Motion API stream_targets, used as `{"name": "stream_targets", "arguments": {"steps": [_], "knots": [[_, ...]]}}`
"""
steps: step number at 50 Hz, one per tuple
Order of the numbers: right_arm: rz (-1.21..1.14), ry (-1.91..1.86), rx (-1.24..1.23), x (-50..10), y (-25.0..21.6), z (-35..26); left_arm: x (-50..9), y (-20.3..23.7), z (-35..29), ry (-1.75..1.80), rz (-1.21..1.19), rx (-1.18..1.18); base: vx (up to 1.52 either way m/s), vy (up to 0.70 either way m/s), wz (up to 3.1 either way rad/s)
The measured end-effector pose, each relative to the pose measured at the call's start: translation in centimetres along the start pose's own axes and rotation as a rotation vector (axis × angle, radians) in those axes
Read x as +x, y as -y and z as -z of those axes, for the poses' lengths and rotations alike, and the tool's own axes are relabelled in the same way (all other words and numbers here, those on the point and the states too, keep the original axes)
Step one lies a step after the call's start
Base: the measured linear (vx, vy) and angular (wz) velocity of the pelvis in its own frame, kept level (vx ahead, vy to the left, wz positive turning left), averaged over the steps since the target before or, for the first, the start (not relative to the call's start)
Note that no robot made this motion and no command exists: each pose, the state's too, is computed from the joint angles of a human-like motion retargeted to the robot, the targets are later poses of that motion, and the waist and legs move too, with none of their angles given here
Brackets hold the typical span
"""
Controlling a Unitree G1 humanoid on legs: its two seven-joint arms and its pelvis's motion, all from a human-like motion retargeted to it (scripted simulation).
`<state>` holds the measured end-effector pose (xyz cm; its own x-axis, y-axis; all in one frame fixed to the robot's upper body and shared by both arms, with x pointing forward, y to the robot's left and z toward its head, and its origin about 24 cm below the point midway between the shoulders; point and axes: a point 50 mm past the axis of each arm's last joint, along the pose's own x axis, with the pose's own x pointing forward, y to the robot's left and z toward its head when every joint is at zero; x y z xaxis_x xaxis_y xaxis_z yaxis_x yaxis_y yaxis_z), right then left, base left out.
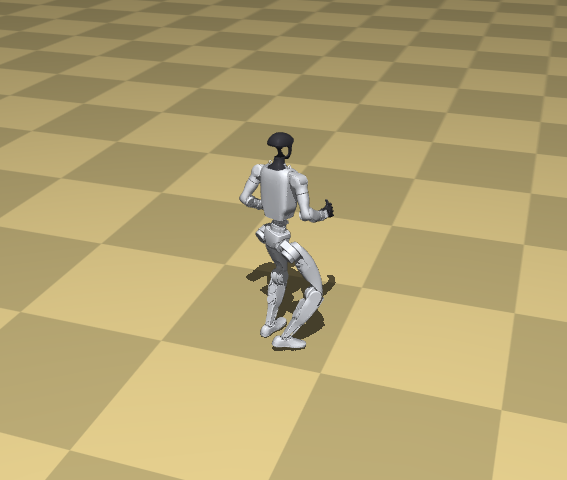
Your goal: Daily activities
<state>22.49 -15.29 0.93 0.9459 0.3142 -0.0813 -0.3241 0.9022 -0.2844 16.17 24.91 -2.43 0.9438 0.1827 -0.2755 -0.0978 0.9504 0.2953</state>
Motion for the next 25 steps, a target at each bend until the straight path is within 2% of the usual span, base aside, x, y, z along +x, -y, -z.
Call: {"name": "stream_targets", "arguments": {"steps": [5, 11, 19, 25], "knots": [[-0.015, -0.084, 0.02, -1.6, 0.0, 1.5, 1.7, -0.1, -2.7, 0.113, 0.057, 0.011, 0.21, -0.05, -0.32], [0.014, -0.133, 0.102, -2.9, -0.4, 2.4, 2.2, -0.5, -3.6, 0.16, 0.005, -0.088, 0.16, -0.17, -0.03], [0.083, -0.119, 0.215, -3.6, -0.1, 2.3, 1.4, -1.3, -0.3, 0.039, -0.174, -0.255, 0.17, -0.16, 0.09], [0.084, -0.108, 0.192, -4.1, 0.7, 2.0, 0.6, -1.5, 2.2, -0.068, -0.246, -0.306, 0.13, -0.07, 0.34]]}}
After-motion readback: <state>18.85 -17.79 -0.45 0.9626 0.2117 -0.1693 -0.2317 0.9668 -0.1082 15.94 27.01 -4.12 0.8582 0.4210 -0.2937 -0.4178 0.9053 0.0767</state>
